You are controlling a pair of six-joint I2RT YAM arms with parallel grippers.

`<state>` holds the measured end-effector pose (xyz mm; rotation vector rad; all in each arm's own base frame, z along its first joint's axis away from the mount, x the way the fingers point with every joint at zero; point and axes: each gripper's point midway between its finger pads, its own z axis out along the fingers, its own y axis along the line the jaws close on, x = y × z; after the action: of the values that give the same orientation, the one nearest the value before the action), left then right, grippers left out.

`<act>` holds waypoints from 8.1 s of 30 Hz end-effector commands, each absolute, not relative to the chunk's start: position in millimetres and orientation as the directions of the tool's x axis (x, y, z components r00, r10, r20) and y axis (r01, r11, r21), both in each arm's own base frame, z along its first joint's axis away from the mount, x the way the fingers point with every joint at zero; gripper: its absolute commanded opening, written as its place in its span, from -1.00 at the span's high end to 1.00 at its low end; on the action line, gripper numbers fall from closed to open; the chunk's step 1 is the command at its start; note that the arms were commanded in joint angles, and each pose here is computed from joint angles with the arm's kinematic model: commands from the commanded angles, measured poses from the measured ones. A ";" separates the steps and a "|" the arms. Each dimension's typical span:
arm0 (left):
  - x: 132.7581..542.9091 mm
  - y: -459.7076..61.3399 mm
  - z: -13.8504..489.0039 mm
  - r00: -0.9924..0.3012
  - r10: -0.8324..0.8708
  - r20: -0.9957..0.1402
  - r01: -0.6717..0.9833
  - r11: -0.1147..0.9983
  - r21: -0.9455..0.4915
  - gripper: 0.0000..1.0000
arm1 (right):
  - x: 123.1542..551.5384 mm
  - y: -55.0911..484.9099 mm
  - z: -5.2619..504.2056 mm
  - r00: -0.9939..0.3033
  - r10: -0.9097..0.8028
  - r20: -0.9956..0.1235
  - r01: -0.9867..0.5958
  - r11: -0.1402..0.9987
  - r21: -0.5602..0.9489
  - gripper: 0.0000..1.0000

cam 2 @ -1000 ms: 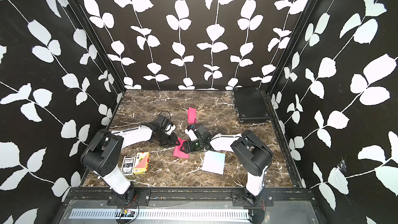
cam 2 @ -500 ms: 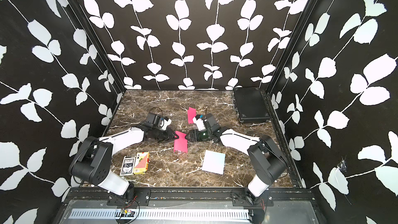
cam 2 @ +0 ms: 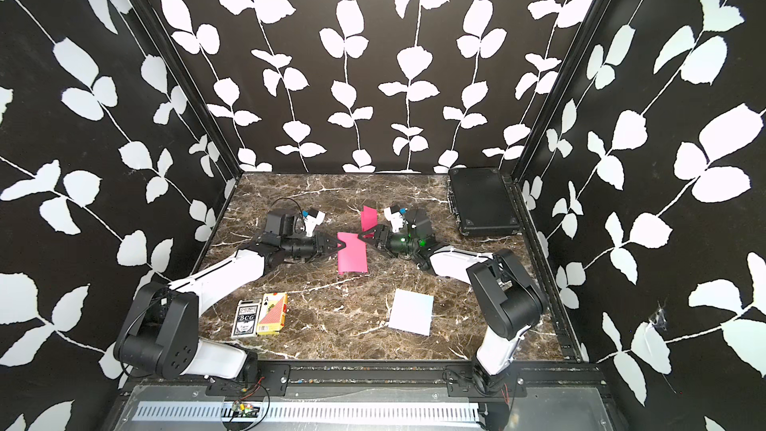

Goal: Fold the square paper along the opposite sides
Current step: Pick up the paper from the center of the board, then fold the paper.

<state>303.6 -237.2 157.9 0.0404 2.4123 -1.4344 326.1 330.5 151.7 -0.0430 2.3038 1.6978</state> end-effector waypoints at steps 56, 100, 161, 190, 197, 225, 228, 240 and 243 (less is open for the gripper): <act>304.5 -240.9 206.5 -0.888 -0.159 -0.432 0.356 0.358 -0.863 0.28 | 328.9 322.8 230.9 -0.926 0.124 -0.357 -0.323 0.232 0.918 1.00; 295.6 -244.7 250.0 -0.844 -0.155 -0.513 0.464 0.268 -0.845 1.00 | 318.4 344.3 167.5 -0.909 0.079 -0.409 -0.391 0.179 0.903 0.07; 293.6 -244.8 233.3 -0.861 -0.133 -0.491 0.442 0.281 -0.852 1.00 | 276.8 375.6 245.5 -0.834 0.058 -0.548 -0.548 0.032 0.836 0.02; 288.5 -243.3 239.5 -0.853 -0.133 -0.505 0.457 0.280 -0.845 1.00 | 266.9 375.8 249.4 -0.849 -0.037 -0.527 -0.528 0.000 0.850 0.47; 289.0 -242.5 239.5 -0.851 -0.137 -0.507 0.457 0.284 -0.843 1.00 | 266.8 374.6 249.0 -0.850 -0.052 -0.524 -0.525 0.000 0.851 0.45; 290.8 -242.5 235.2 -0.853 -0.136 -0.503 0.450 0.294 -0.843 1.00 | 269.7 370.5 247.0 -0.855 -0.053 -0.516 -0.516 -0.003 0.856 0.55; 290.9 -242.4 234.2 -0.854 -0.137 -0.502 0.449 0.295 -0.843 1.00 | 270.5 370.3 245.7 -0.858 -0.049 -0.512 -0.513 0.002 0.859 0.61; 290.4 -241.4 232.9 -0.851 -0.135 -0.508 0.450 0.309 -0.838 1.00 | 271.3 369.9 246.9 -0.856 -0.041 -0.516 -0.516 0.006 0.856 0.88; 290.5 -238.9 233.5 -0.843 -0.129 -0.521 0.457 0.338 -0.823 0.99 | 270.6 369.4 245.8 -0.856 -0.043 -0.516 -0.516 0.009 0.856 0.90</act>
<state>292.9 -244.1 229.1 0.2671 2.1104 -1.5919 267.4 368.0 224.6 -0.5226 2.0432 1.9140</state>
